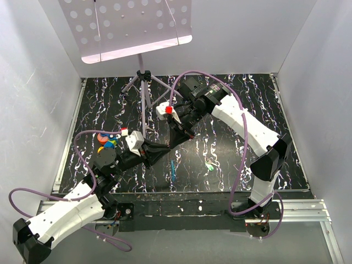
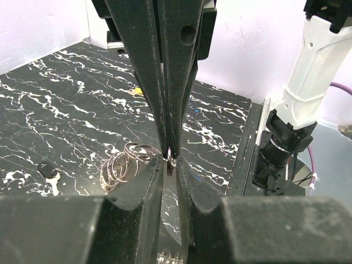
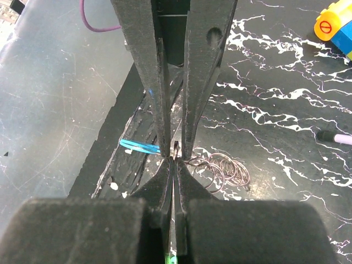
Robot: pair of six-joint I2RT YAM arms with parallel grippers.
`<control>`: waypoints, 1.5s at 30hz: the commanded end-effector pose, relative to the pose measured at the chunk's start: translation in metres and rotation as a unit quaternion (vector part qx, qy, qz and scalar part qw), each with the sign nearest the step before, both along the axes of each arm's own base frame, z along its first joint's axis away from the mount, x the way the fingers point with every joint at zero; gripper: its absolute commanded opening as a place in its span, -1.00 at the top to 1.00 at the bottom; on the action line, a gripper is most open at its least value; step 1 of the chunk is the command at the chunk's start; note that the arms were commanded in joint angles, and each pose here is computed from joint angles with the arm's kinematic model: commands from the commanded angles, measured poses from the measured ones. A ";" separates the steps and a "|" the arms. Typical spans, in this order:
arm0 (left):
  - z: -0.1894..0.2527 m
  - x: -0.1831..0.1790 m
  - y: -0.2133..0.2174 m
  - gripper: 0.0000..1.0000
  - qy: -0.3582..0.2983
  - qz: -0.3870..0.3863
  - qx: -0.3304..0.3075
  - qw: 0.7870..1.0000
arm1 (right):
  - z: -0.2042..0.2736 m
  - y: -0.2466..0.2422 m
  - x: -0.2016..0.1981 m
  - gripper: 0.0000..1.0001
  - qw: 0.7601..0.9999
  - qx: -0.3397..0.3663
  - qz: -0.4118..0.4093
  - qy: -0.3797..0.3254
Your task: Put the keys on the keyring
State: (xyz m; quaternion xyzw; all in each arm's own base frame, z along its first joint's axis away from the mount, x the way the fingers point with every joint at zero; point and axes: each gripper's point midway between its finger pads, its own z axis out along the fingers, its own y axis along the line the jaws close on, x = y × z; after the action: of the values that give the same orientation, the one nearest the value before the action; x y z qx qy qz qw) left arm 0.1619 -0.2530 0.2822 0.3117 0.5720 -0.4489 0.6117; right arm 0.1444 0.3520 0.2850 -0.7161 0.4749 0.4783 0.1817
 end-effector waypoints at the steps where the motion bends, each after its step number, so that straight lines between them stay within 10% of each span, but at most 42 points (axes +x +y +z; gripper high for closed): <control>1: 0.025 -0.006 -0.001 0.78 -0.027 -0.016 -0.016 0.999 | 0.013 -0.022 -0.030 0.97 0.998 -0.031 0.010 0.049; 11: 0.019 -0.010 0.003 1.00 -0.034 -0.020 0.012 0.999 | 0.014 -0.022 -0.030 0.97 0.998 -0.030 0.006 0.048; 17: 0.025 -0.012 0.007 1.00 -0.024 -0.015 -0.023 0.999 | 0.019 -0.023 -0.027 0.46 0.999 -0.032 -0.010 0.037; 32: 0.048 -0.011 0.014 1.00 -0.005 -0.008 -0.112 0.994 | 0.086 -0.038 0.029 0.21 0.992 0.056 -0.114 -0.001; 45: 0.085 0.000 0.026 1.00 -0.005 0.017 -0.228 0.973 | 0.090 -0.028 -0.008 -0.02 0.983 0.139 -0.035 0.115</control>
State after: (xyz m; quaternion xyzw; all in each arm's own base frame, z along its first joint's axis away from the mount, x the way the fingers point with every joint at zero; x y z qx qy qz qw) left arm 0.1612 -0.2366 0.3380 0.1908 0.5003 -0.5388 0.6503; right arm 0.1413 0.3136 0.3617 -0.6154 0.4705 0.5839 0.2429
